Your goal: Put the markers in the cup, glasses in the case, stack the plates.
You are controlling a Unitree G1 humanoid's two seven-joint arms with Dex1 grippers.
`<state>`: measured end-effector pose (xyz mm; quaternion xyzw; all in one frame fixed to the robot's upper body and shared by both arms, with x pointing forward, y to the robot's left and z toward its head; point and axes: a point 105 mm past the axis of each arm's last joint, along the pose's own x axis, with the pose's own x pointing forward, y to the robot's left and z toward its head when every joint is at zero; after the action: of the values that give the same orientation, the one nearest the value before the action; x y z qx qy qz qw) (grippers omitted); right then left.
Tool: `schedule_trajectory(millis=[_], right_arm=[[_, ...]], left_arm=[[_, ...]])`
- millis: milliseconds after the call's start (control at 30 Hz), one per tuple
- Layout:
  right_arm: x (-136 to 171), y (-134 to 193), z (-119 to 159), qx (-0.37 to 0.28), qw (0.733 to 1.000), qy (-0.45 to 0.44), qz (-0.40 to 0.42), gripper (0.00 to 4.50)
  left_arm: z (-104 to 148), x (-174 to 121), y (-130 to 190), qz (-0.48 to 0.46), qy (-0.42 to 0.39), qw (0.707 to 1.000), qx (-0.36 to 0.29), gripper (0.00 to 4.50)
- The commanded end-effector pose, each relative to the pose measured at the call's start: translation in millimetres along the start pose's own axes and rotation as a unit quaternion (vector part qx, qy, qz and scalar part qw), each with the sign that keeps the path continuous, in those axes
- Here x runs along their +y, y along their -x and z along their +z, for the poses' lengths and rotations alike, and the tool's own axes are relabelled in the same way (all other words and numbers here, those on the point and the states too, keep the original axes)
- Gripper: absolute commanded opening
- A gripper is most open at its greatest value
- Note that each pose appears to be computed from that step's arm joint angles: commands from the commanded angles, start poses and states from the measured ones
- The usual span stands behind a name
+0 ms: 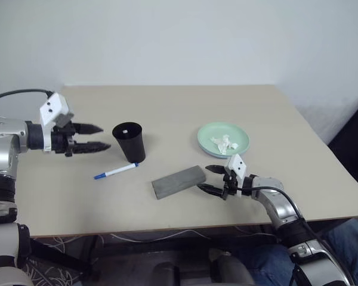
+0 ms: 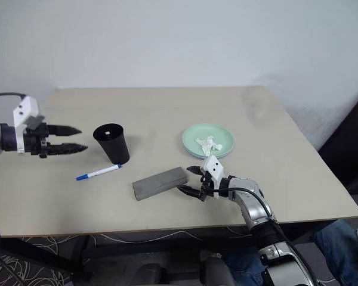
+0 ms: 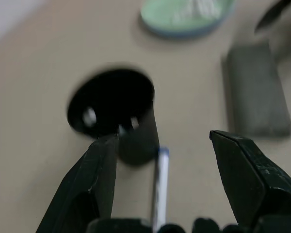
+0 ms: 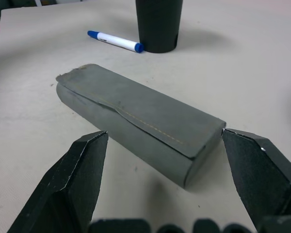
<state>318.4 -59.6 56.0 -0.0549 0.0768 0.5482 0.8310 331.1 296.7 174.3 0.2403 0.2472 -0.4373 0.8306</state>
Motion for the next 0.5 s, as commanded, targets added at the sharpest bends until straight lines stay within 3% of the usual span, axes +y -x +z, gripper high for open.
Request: schedule_trajectory(millis=[33,500], right_arm=[[-4,-3,17,-0.022,0.999,0.023,0.0,4.07],[-3,-5,17,-0.022,0.999,0.024,0.004,4.07]], left_arm=[[-7,7,1,0.005,-0.041,0.997,0.066,3.14],[-22,22,-52,0.002,-0.015,0.988,0.151,3.14]])
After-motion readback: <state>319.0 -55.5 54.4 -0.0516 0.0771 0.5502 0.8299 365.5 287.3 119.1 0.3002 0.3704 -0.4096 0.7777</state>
